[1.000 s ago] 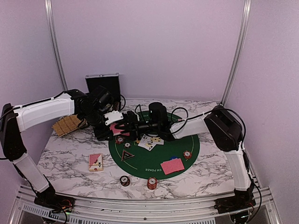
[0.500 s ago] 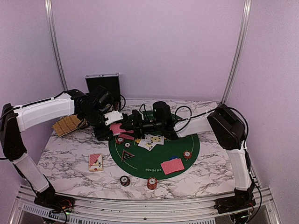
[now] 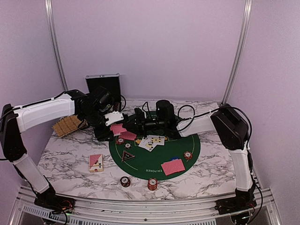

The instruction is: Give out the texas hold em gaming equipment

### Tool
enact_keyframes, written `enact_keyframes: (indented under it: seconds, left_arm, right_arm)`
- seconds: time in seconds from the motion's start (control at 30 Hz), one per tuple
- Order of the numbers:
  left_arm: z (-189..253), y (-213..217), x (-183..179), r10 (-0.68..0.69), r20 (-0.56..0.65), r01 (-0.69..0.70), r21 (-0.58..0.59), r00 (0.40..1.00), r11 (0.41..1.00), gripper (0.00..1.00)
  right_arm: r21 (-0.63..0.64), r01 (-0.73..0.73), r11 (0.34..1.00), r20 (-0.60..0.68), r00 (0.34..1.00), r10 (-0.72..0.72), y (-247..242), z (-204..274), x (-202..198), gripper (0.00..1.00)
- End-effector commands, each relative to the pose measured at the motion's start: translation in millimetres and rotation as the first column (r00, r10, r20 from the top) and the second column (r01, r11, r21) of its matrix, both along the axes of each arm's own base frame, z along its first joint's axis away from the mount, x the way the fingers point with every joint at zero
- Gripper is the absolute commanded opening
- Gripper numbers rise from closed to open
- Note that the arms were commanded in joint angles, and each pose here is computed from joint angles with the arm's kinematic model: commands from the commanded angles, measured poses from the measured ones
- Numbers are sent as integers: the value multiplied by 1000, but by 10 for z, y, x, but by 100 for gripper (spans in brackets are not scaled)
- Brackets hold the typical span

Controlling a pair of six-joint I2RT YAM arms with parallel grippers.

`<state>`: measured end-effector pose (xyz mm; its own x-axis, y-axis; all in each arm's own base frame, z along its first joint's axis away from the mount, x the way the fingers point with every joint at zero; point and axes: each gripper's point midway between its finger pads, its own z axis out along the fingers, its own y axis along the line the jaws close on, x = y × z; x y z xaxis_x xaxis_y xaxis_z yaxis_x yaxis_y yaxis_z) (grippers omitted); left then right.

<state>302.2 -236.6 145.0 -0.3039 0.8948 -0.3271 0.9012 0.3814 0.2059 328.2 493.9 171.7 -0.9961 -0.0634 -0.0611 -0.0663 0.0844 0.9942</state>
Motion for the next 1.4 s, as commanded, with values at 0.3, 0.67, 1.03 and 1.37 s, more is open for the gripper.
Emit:
enact_keyframes:
  seconds: [0.3, 0.67, 1.03, 1.37]
  left_arm:
    - [54, 7, -6, 10, 6, -10, -12, 1000, 1000, 0]
    - [44, 18, -8, 11, 5, -11, -8, 1000, 1000, 0]
    - [31, 26, -16, 12, 3, -12, -4, 1000, 1000, 0]
    - [39, 19, -9, 15, 4, -15, -5, 1000, 1000, 0]
  right_arm:
    - [24, 27, 999, 63, 998, -28, -116, 305, 56, 0]
    - [44, 65, 997, 49, 997, -67, -426, 369, 109, 0]
    - [-14, 140, 990, 13, 990, -140, -1086, 102, 165, 0]
    - [-228, 214, 950, 24, 976, -214, -1730, -494, 308, 0]
